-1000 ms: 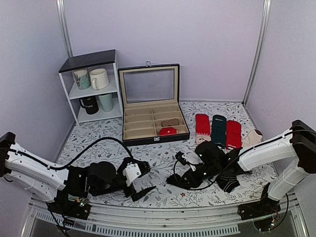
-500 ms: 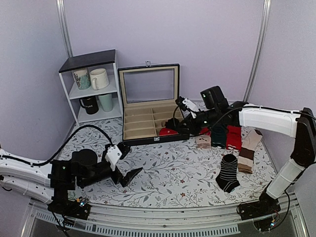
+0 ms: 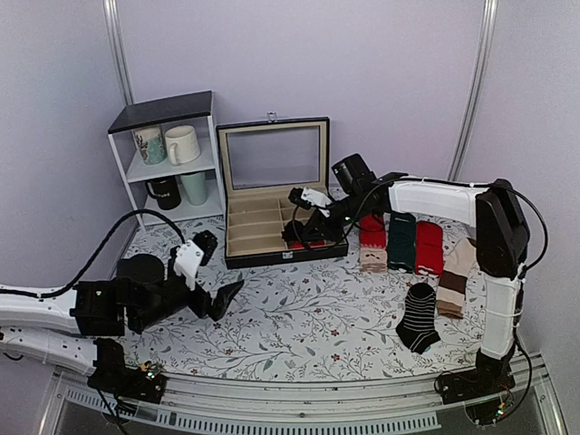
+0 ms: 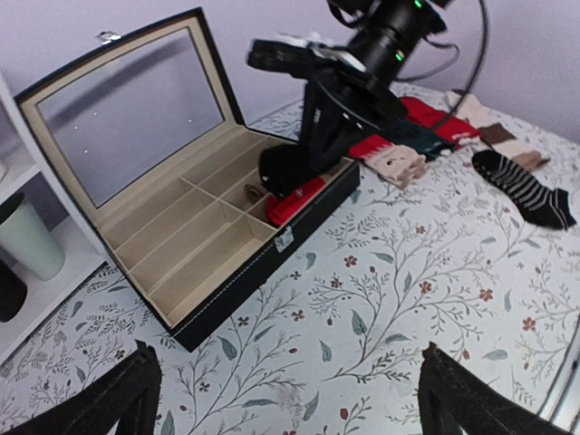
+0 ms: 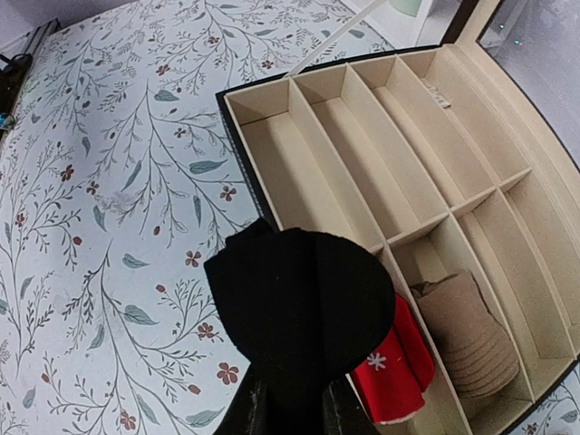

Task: Roll the socks
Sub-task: Move the storage box to the center of the board.

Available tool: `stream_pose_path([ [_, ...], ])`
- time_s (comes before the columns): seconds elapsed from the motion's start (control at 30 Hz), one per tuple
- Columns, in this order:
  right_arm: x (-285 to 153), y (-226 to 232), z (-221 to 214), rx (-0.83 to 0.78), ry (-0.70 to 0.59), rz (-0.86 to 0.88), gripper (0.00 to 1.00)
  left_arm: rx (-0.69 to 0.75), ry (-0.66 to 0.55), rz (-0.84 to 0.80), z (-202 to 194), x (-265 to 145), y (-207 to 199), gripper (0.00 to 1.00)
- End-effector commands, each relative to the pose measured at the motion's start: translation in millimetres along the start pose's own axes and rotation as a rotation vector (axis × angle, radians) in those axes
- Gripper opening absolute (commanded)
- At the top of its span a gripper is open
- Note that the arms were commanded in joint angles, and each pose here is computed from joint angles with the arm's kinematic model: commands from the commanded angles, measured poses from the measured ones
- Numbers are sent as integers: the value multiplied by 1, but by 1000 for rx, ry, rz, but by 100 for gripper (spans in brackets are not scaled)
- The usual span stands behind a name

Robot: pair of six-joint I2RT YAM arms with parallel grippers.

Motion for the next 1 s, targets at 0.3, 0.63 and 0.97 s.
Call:
stream_pose_path([
  [0.3, 55, -14, 7, -150, -127, 96, 7, -185, -27, 122, 16, -14, 33, 99],
  [0.63, 90, -11, 11, -216, -131, 109, 8, -175, -43, 79, 6, -13, 33, 100],
  [0.97, 123, -11, 7, -232, -129, 99, 9, -172, -36, 53, -4, -13, 34, 100],
])
Point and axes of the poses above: each gripper's point midway between its finger pads, its own x axis out along the fingers, its own y axis along the line the jaws close on, z = x × y, the point moved 9 cm from there along -x, back along the fingers, and after that the axes turned 14 degrees about -x, right-handed, at the moved point
